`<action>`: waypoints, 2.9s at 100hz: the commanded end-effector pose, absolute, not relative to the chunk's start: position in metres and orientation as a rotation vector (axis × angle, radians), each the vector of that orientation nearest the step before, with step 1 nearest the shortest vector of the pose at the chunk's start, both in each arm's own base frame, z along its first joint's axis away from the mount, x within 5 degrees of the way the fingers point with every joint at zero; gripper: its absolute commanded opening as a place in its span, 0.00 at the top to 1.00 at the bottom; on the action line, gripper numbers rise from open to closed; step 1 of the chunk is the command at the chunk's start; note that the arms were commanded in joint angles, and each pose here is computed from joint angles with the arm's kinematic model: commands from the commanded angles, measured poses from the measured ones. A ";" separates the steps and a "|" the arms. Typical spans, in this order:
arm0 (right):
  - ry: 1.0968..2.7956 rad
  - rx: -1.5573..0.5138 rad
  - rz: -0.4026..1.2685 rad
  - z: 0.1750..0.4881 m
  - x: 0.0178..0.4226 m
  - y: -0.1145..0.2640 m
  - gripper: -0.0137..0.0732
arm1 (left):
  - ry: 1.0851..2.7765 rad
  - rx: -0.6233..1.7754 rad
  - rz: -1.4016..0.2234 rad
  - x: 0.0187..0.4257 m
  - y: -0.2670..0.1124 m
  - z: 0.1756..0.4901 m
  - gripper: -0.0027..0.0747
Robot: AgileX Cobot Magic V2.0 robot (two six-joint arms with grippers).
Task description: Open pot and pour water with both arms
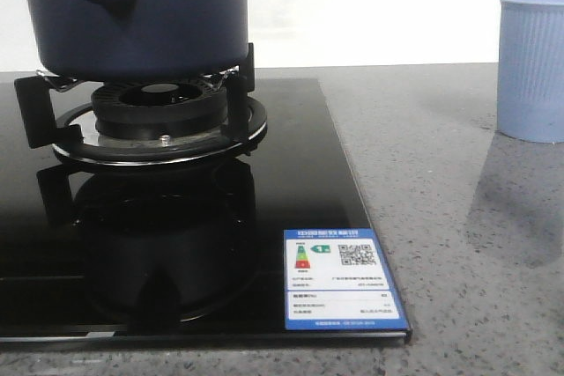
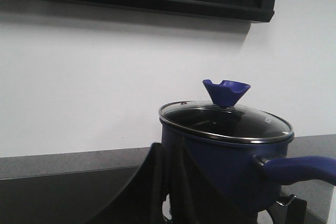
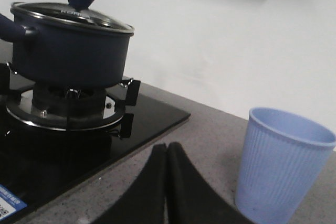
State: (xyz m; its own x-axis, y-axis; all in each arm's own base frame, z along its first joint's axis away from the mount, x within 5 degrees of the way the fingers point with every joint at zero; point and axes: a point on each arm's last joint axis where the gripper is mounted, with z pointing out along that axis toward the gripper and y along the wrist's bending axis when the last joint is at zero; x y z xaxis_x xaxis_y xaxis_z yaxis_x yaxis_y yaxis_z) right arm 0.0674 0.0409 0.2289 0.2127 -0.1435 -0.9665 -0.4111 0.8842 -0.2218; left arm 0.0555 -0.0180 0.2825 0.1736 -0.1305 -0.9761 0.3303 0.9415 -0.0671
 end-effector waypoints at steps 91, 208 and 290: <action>1.259 -0.523 0.294 0.241 0.062 0.048 0.92 | 1.281 0.124 -0.323 0.054 -0.014 0.295 0.99; 1.265 -0.519 0.288 0.241 0.063 0.048 0.92 | 1.508 0.028 -0.154 0.054 -0.006 0.207 0.99; 1.267 -0.517 0.286 0.241 0.063 0.048 0.92 | 1.508 0.028 -0.154 0.054 -0.006 0.207 0.99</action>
State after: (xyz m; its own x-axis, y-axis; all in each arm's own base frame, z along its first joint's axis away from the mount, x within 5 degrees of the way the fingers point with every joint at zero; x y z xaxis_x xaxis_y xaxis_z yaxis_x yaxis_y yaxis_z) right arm 0.0639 0.0463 0.2288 0.2425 -0.1110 -0.9638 -0.4685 0.8565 -0.2166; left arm 0.0557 -0.0073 0.2043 -0.0208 -0.0595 -0.9980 0.1218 0.9906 -0.0616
